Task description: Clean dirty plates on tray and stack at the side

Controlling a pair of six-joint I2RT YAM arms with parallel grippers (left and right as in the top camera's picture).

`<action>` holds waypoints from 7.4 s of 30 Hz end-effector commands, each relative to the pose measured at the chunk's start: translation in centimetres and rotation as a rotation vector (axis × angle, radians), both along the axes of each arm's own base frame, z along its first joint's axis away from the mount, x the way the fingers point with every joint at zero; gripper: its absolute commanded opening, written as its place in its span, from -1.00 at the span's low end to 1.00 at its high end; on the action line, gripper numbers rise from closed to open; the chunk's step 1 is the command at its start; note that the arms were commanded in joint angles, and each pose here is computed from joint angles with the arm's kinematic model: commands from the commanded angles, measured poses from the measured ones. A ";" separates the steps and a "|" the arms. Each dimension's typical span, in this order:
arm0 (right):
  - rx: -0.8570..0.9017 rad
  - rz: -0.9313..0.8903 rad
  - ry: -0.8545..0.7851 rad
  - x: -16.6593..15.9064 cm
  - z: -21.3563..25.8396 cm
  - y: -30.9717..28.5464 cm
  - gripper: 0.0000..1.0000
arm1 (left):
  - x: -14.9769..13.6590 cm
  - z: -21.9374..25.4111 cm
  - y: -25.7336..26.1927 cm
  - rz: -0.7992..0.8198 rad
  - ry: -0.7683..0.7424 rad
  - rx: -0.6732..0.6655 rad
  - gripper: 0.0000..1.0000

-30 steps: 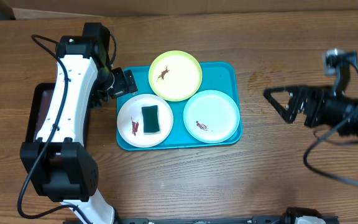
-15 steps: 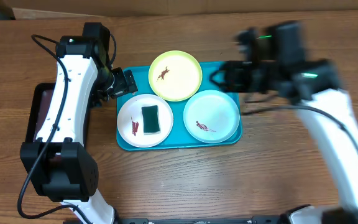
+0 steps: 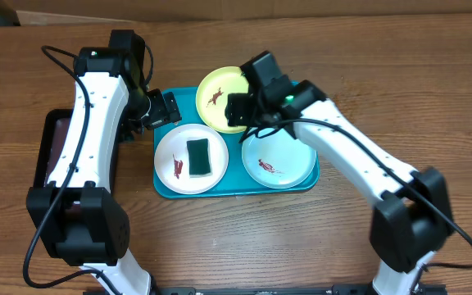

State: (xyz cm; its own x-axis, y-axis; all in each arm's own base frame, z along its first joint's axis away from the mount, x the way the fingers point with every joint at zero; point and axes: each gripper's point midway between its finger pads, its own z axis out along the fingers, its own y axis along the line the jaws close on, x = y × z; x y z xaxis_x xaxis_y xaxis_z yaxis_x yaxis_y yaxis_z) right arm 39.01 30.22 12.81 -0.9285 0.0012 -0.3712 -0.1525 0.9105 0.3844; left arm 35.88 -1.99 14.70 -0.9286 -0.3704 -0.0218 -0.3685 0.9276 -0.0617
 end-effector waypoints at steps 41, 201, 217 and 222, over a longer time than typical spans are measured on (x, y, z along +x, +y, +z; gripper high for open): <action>-0.150 0.147 0.083 -3.7 -10.5 2.5 -0.27 | -0.4 -0.4 0.0 -0.014 0.025 0.004 1.00; -0.170 0.139 0.083 -3.3 -12.2 2.4 -0.81 | 2.5 -12.0 -9.8 -0.323 -0.049 -0.176 -0.92; -0.173 0.139 0.088 -3.4 -12.2 2.3 -0.82 | 2.2 -15.2 -3.7 -0.173 -0.043 0.092 -0.92; -0.174 0.139 0.089 -3.5 -12.2 2.3 -0.82 | 0.5 -14.1 2.5 0.025 0.007 0.430 -0.92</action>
State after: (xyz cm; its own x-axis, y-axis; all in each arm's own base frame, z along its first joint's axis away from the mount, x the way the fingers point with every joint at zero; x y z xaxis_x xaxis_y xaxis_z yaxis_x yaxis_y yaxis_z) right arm 35.37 33.31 1.25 -0.9411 -0.1924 -0.2782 -0.2687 0.9248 0.2694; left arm 37.94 -6.34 0.97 -0.9692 -0.2313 -0.0851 -0.2330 0.9724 0.0102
